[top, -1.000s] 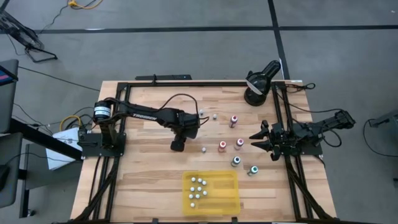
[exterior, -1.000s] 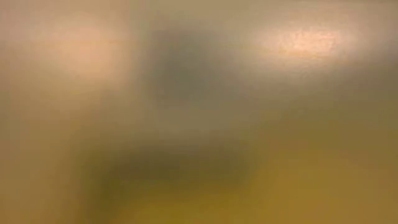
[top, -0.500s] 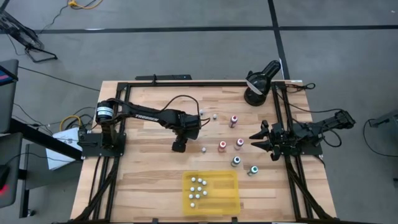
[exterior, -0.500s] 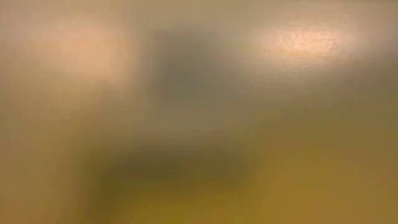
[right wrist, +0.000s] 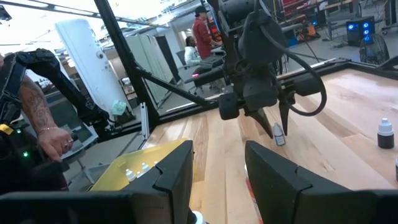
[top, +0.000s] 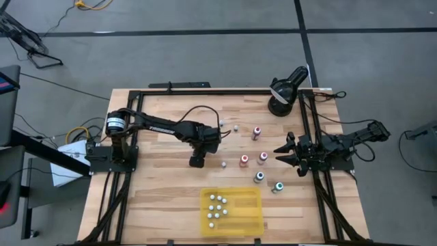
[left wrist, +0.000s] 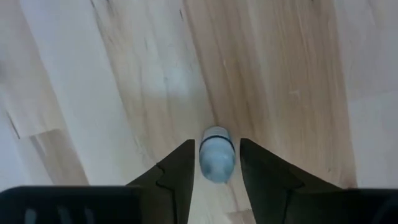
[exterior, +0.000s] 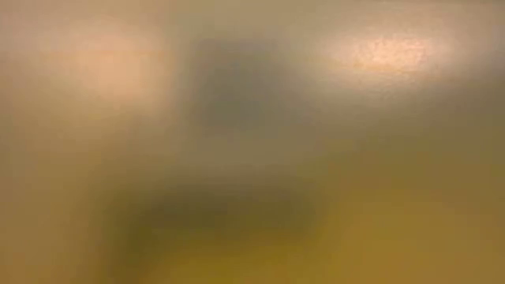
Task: Pick & Place food coloring
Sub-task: Put the small blue food coloring bottle in the yellow bin
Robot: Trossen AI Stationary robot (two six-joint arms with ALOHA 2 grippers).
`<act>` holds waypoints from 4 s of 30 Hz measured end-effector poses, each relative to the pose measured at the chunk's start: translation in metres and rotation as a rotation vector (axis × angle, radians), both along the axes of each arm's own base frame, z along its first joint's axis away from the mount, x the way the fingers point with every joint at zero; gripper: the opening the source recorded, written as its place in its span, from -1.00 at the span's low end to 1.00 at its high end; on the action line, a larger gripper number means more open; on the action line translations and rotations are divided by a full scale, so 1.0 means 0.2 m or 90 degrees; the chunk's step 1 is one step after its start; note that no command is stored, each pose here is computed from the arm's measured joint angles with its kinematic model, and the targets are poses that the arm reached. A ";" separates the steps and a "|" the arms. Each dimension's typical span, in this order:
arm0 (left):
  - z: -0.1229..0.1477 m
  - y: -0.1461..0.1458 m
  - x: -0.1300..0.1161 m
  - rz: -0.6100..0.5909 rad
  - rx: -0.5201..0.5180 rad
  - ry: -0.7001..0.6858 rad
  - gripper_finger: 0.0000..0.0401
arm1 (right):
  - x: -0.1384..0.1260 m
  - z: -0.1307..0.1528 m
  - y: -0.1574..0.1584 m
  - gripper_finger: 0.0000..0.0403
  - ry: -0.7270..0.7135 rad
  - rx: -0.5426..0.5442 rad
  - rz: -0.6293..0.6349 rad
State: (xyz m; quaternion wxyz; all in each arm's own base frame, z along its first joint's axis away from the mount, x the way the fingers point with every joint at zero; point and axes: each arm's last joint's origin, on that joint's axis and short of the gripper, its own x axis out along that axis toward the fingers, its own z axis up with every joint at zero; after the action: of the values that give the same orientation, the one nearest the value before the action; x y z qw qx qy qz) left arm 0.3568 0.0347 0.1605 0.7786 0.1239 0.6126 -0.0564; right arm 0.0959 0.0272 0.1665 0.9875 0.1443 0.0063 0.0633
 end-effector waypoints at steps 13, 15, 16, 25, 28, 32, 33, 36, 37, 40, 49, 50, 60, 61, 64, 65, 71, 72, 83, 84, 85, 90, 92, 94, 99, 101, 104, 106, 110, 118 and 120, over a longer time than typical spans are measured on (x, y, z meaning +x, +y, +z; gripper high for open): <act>0.00 0.00 0.00 0.004 -0.002 0.000 -0.70 | 0.00 0.00 0.00 -0.31 0.000 0.000 0.000; 0.00 -0.01 0.00 0.004 -0.002 0.000 -0.67 | 0.00 0.00 0.00 -0.32 0.000 0.000 0.000; 0.00 -0.01 0.00 0.003 -0.001 0.000 -0.65 | 0.00 0.00 0.00 -0.32 0.000 0.000 0.000; 0.19 -0.02 0.03 -0.033 0.004 -0.034 -0.67 | 0.00 0.00 0.00 -0.31 0.000 0.000 0.000; 0.29 -0.03 0.05 -0.049 0.009 -0.050 -0.67 | 0.00 0.00 0.00 -0.32 0.000 0.000 0.000; 0.41 -0.09 0.05 -0.075 0.009 -0.050 -0.62 | 0.00 0.00 0.00 -0.32 0.000 0.000 0.000; 0.44 -0.11 0.05 -0.079 0.008 -0.048 -0.62 | 0.00 0.00 0.00 -0.32 0.000 0.000 0.000; 0.52 -0.18 0.06 -0.089 0.005 -0.056 -0.63 | 0.00 0.00 0.00 -0.31 0.000 0.000 0.000; 0.54 -0.21 0.06 -0.092 0.002 -0.057 -0.63 | 0.00 0.00 0.00 -0.31 0.000 0.000 0.000; 0.60 -0.30 0.06 -0.096 -0.008 -0.070 -0.64 | 0.00 0.00 0.00 -0.32 0.000 0.000 0.000; 0.68 -0.67 -0.01 -0.137 -0.043 -0.066 -0.61 | 0.00 0.00 0.00 -0.31 0.000 0.000 0.000; 0.68 -0.71 -0.02 -0.143 -0.046 -0.062 -0.61 | 0.00 0.00 0.00 -0.32 0.000 0.000 0.000; 0.68 -0.93 -0.11 -0.138 -0.075 -0.054 -0.60 | 0.00 0.00 0.00 -0.31 0.000 0.000 0.000; 0.68 -0.93 -0.11 -0.135 -0.077 -0.058 -0.60 | 0.00 0.00 0.00 -0.32 0.000 0.000 0.000; 0.68 -0.95 -0.10 -0.132 -0.085 -0.077 -0.60 | 0.00 0.00 0.00 -0.32 0.000 0.000 0.000; 0.69 -0.95 -0.09 -0.130 -0.088 -0.084 -0.60 | 0.00 0.00 0.00 -0.32 0.000 0.000 0.000; 0.67 -0.98 -0.01 -0.124 -0.094 -0.101 -0.60 | 0.00 0.00 0.00 -0.31 0.000 0.000 0.000; 0.68 -0.99 0.01 -0.123 -0.093 -0.099 -0.60 | 0.00 0.00 0.00 -0.32 0.000 0.000 0.000; 0.71 -1.19 0.24 -0.175 -0.093 -0.115 -0.60 | 0.00 0.00 0.00 -0.31 0.000 0.000 0.000; 0.72 -1.22 0.25 -0.195 -0.091 -0.117 -0.60 | 0.00 0.00 0.00 -0.32 0.000 0.000 0.000; 0.72 -1.25 0.25 -0.214 -0.089 -0.118 -0.60 | 0.00 0.00 0.00 -0.32 0.000 0.000 0.000; 0.70 -1.38 0.24 -0.307 -0.070 -0.122 -0.60 | 0.00 0.00 0.00 -0.32 0.000 0.000 0.000; 0.68 -1.43 0.22 -0.352 -0.057 -0.121 -0.60 | 0.00 0.00 0.00 -0.32 0.000 0.000 0.000; 0.67 -1.47 0.19 -0.396 -0.043 -0.122 -0.60 | 0.00 0.00 0.00 -0.32 0.000 0.000 0.000; 0.67 -1.55 0.14 -0.476 -0.009 -0.122 -0.60 | 0.00 0.00 0.00 -0.31 0.000 0.000 0.000; 0.67 -1.56 0.13 -0.496 -0.001 -0.125 -0.60 | 0.00 0.00 0.00 -0.31 0.000 0.000 0.000; 0.66 -1.58 0.13 -0.517 0.008 -0.126 -0.60 | 0.00 0.00 0.00 -0.32 0.000 0.000 0.000; 0.63 -1.59 0.14 -0.519 0.017 -0.124 -0.60 | 0.00 0.00 0.00 -0.32 0.000 0.000 0.000; 0.48 -1.62 0.18 -0.519 0.035 -0.090 -0.60 | 0.00 0.00 0.00 -0.31 0.000 0.000 0.000; 0.29 -1.64 0.26 -0.521 0.083 -0.061 -0.60 | 0.00 0.00 0.00 -0.32 0.000 0.000 0.000; 0.26 -1.63 0.27 -0.523 0.093 -0.053 -0.60 | 0.00 0.00 0.00 -0.31 0.000 0.000 0.000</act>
State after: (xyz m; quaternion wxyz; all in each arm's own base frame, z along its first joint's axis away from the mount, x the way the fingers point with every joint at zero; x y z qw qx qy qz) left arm 0.4110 -0.2916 0.2116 0.7044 0.4150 0.4827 -0.3140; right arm 0.0959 0.0272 0.1664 0.9875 0.1443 0.0063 0.0632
